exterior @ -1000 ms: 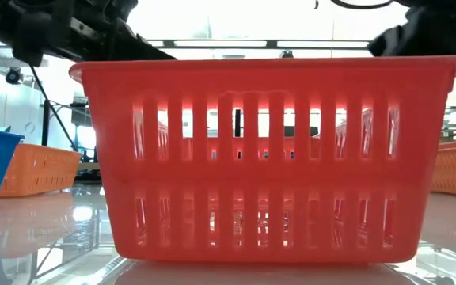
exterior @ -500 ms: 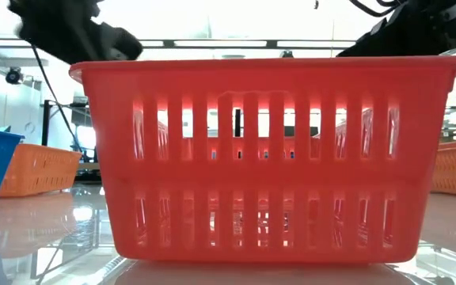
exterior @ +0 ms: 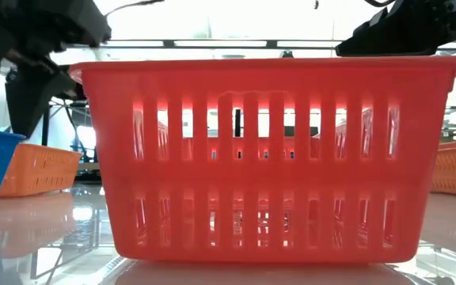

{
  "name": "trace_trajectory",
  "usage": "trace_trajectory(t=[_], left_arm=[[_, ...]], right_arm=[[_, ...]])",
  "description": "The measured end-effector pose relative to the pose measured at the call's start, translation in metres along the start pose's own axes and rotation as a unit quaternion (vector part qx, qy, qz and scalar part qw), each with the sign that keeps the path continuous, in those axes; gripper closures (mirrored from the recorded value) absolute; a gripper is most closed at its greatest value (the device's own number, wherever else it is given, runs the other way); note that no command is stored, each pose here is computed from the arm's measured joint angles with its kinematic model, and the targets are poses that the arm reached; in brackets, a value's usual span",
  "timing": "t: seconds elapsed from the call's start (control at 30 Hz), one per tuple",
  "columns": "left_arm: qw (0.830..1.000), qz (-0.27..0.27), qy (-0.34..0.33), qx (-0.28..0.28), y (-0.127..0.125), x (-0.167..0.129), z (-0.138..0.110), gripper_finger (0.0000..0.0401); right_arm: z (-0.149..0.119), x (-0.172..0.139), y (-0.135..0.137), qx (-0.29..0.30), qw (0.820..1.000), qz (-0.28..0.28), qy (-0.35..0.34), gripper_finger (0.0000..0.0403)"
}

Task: Stack baskets on shelf by color
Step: Stack the bottom blue bin on top of the top blue bins

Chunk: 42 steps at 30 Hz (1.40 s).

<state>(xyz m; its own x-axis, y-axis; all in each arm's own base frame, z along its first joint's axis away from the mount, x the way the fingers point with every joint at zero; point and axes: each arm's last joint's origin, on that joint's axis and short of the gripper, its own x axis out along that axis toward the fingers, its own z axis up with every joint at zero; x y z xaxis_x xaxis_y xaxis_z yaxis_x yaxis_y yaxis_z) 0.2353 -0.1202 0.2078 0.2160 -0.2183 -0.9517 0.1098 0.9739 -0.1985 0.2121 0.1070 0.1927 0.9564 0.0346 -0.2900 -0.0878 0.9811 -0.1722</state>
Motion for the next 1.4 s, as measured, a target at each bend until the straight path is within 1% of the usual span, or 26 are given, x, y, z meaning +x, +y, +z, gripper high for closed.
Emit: trace_trajectory(t=[0.1, 0.2, 0.3, 0.43, 0.5, 0.6, 0.63, 0.73, 0.87, 0.97, 1.13, 1.23, 1.3, 1.4], left_arm=[[1.000, 0.009, 0.018, -0.003, 0.001, 0.010, 0.000, 0.0255], [0.999, 0.014, 0.036, -0.003, 0.002, 0.018, 0.000, 0.0274], [0.999, 0.014, 0.047, 0.008, 0.002, 0.023, 0.000, 0.0309], [0.998, 0.013, 0.043, 0.037, 0.002, 0.021, 0.000, 0.0375], [0.998, 0.014, 0.034, 0.058, 0.004, 0.016, 0.000, 0.0393], [0.997, 0.014, 0.024, 0.073, 0.009, 0.006, 0.004, 0.0395], [0.997, 0.015, 0.019, 0.070, 0.012, 0.002, 0.006, 0.0396], [0.998, 0.018, 0.010, 0.065, 0.020, -0.016, 0.014, 0.0400], [0.996, 0.019, -0.039, 0.073, 0.030, -0.047, 0.033, 0.0400], [0.994, 0.030, -0.088, 0.058, 0.045, -0.071, 0.051, 0.0400], [0.985, 0.081, -0.145, 0.041, 0.081, -0.103, 0.073, 0.0400], [0.980, 0.104, -0.170, 0.031, 0.108, -0.110, 0.086, 0.0400], [0.977, 0.116, -0.178, 0.025, 0.127, -0.110, 0.094, 0.0400], [0.974, 0.113, -0.195, 0.020, 0.153, -0.105, 0.110, 0.0400]], right_arm=[[0.000, 0.000, 0.000, -0.001, 1.000, 0.000, 0.000, 0.0394], [-0.001, 0.000, 0.000, -0.003, 1.000, 0.000, 0.004, 0.0394], [-0.002, 0.000, 0.000, -0.005, 1.000, 0.000, 0.011, 0.0394], [-0.003, 0.000, 0.000, -0.007, 1.000, 0.000, 0.014, 0.0394], [-0.004, -0.001, 0.000, -0.014, 1.000, 0.000, 0.020, 0.0394], [-0.003, -0.002, -0.001, -0.008, 1.000, -0.004, 0.018, 0.0394], [-0.002, -0.003, -0.002, -0.005, 1.000, -0.004, 0.015, 0.0394], [0.001, -0.006, -0.002, 0.004, 1.000, -0.002, 0.008, 0.0394], [0.005, -0.011, 0.001, 0.004, 1.000, 0.008, 0.000, 0.0394], [0.005, -0.014, 0.003, -0.009, 1.000, 0.014, 0.003, 0.0394], [0.004, -0.016, 0.004, -0.024, 1.000, 0.019, 0.005, 0.0394], [0.005, -0.017, 0.004, -0.028, 0.999, 0.019, 0.002, 0.0394], [0.005, -0.017, 0.004, -0.033, 0.999, 0.019, 0.002, 0.0394], [0.005, -0.017, 0.004, -0.035, 0.999, 0.019, 0.002, 0.0394]])
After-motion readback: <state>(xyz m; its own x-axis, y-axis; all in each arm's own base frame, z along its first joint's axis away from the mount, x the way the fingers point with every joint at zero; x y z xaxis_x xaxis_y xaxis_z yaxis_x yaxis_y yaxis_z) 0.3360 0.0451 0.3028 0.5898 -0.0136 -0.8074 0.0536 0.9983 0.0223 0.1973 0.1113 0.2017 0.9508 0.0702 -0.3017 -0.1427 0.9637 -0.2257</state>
